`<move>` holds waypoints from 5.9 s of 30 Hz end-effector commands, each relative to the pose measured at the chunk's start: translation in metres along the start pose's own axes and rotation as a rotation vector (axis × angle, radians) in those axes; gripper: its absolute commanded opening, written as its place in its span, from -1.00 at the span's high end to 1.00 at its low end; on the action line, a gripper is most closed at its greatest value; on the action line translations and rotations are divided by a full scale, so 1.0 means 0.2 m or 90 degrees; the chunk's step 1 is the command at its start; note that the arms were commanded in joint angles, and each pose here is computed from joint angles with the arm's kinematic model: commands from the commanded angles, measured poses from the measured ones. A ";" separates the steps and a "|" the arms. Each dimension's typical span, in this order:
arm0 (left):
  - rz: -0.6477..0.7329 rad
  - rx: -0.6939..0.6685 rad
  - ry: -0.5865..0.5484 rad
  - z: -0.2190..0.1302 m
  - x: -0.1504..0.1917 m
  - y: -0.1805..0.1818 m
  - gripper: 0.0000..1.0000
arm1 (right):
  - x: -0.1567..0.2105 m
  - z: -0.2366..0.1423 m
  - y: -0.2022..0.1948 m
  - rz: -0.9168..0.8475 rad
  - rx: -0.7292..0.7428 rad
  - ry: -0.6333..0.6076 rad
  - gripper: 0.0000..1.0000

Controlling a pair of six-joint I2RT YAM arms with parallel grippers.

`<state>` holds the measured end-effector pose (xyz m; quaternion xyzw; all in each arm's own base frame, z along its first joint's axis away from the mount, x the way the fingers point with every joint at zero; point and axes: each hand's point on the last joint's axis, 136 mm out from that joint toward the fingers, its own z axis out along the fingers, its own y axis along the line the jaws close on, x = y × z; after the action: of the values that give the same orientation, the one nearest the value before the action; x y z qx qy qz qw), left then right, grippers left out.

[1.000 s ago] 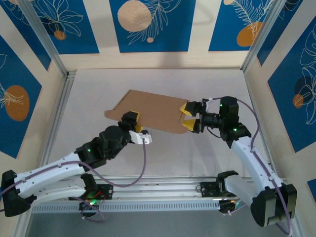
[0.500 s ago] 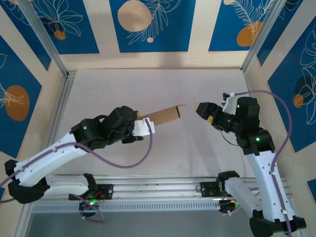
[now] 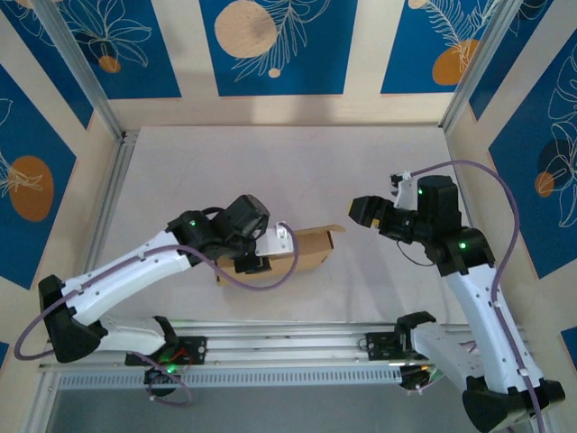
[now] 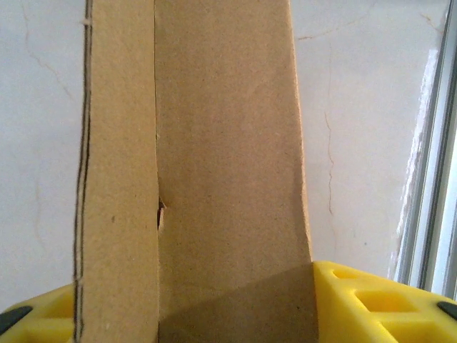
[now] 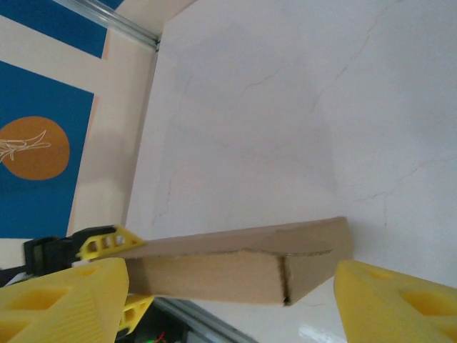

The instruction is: Fold the paper box

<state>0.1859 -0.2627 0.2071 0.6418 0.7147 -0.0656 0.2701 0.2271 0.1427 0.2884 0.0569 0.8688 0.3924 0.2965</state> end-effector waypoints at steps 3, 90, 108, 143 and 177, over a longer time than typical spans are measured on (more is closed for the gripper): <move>-0.018 0.052 -0.078 0.12 -0.09 -0.03 -0.02 | 0.05 0.07 0.13 0.067 -0.078 0.076 -0.37; 0.018 0.064 -0.097 0.24 -0.07 0.00 0.25 | 0.29 0.21 -0.12 -0.746 -0.048 0.310 1.00; 0.004 0.065 -0.086 0.27 -0.07 0.01 0.25 | 0.31 0.27 -0.09 -0.492 0.036 0.315 1.00; -0.280 -0.095 -0.185 -0.35 0.09 0.13 -0.44 | 0.22 0.31 -0.27 -0.420 0.220 0.248 1.00; -0.518 -0.049 -0.055 -0.22 0.40 0.09 0.96 | 0.24 0.31 -0.26 -0.420 0.205 0.228 1.00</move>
<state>0.1864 -0.1679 0.2028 0.3191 0.8923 -0.1528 0.2803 0.2351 0.1609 0.1930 -0.2511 0.9300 0.1290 0.2355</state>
